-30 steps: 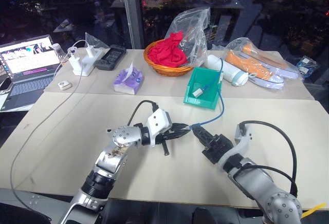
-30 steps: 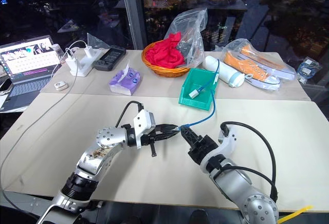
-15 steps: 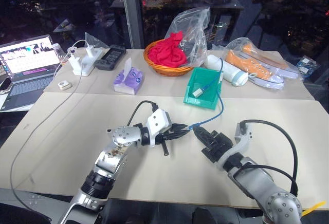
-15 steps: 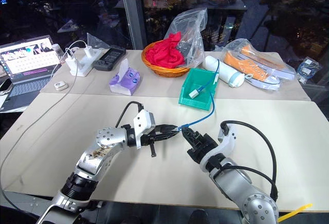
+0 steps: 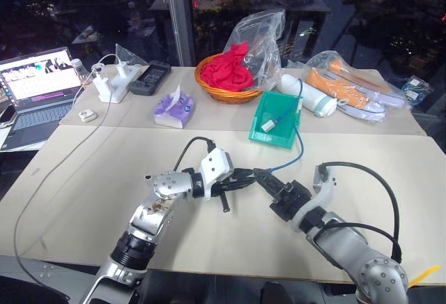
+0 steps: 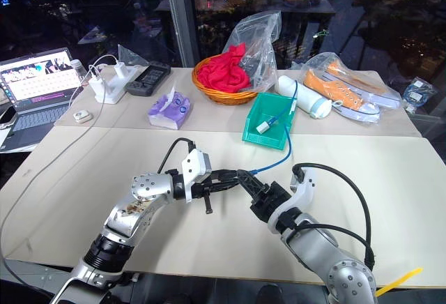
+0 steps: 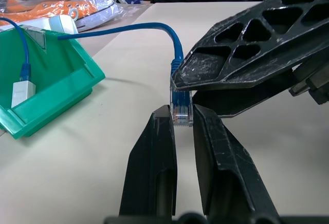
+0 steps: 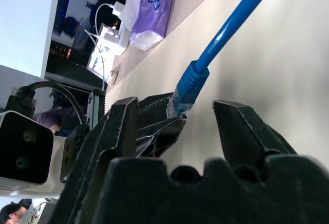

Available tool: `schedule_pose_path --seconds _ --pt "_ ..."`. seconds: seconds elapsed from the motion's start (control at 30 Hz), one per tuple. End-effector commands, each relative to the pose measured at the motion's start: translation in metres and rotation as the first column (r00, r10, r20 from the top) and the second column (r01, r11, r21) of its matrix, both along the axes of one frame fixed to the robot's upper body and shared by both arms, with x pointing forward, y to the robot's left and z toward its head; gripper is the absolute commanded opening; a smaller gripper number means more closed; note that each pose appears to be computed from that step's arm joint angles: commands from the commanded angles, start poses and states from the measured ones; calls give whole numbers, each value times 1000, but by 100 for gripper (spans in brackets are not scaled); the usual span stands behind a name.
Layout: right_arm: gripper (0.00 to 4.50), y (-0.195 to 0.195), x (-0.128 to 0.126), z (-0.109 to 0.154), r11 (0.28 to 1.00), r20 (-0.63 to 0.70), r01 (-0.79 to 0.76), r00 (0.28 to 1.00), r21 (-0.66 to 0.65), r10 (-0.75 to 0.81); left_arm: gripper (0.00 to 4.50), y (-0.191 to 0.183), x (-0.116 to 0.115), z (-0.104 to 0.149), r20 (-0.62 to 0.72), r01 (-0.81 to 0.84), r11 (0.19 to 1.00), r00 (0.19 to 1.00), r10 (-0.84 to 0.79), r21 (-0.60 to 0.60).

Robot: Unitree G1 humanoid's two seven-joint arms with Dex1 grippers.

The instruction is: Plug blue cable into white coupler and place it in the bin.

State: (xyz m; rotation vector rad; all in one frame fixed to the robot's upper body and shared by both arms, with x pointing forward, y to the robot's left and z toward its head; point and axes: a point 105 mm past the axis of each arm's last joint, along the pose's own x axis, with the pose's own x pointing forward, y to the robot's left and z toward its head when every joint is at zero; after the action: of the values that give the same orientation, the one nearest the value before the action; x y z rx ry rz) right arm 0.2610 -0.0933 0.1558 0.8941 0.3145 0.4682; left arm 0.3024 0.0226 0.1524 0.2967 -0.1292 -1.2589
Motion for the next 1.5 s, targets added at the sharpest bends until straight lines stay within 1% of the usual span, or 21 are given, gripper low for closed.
schedule_pose_path --seconds 0.03,0.63,0.73,0.8,0.83,0.87,0.9,0.93,1.5 --pt "255 -1 0 12 999 42 9 999 38 -11 8 -3 -5 10 29 24 999 999 -23 -25" --pt "255 -5 4 15 997 56 35 998 65 -39 8 -1 -4 10 28 24 999 999 -24 -21" --pt "181 -5 4 16 997 56 34 998 66 -38 8 -1 -4 10 28 24 1000 999 -24 -20" --pt "114 -5 3 16 997 57 35 998 67 -39 8 -1 -4 10 29 24 1000 999 -23 -20" --pt "92 -5 3 16 997 57 36 998 68 -40 8 -1 -5 10 28 24 999 999 -23 -21" --pt "49 -5 3 16 997 58 36 998 67 -39 8 -1 -5 10 28 24 1000 999 -23 -20" --pt "20 -5 3 16 997 59 36 997 67 -40 8 -1 -4 10 28 23 1000 999 -23 -20" --pt "5 -5 3 16 997 59 36 997 67 -40 8 -1 -5 10 28 24 1000 999 -23 -20" --pt "5 1 1 22 997 88 -5 996 73 -1 8 -1 -5 11 27 26 999 999 -26 -21"
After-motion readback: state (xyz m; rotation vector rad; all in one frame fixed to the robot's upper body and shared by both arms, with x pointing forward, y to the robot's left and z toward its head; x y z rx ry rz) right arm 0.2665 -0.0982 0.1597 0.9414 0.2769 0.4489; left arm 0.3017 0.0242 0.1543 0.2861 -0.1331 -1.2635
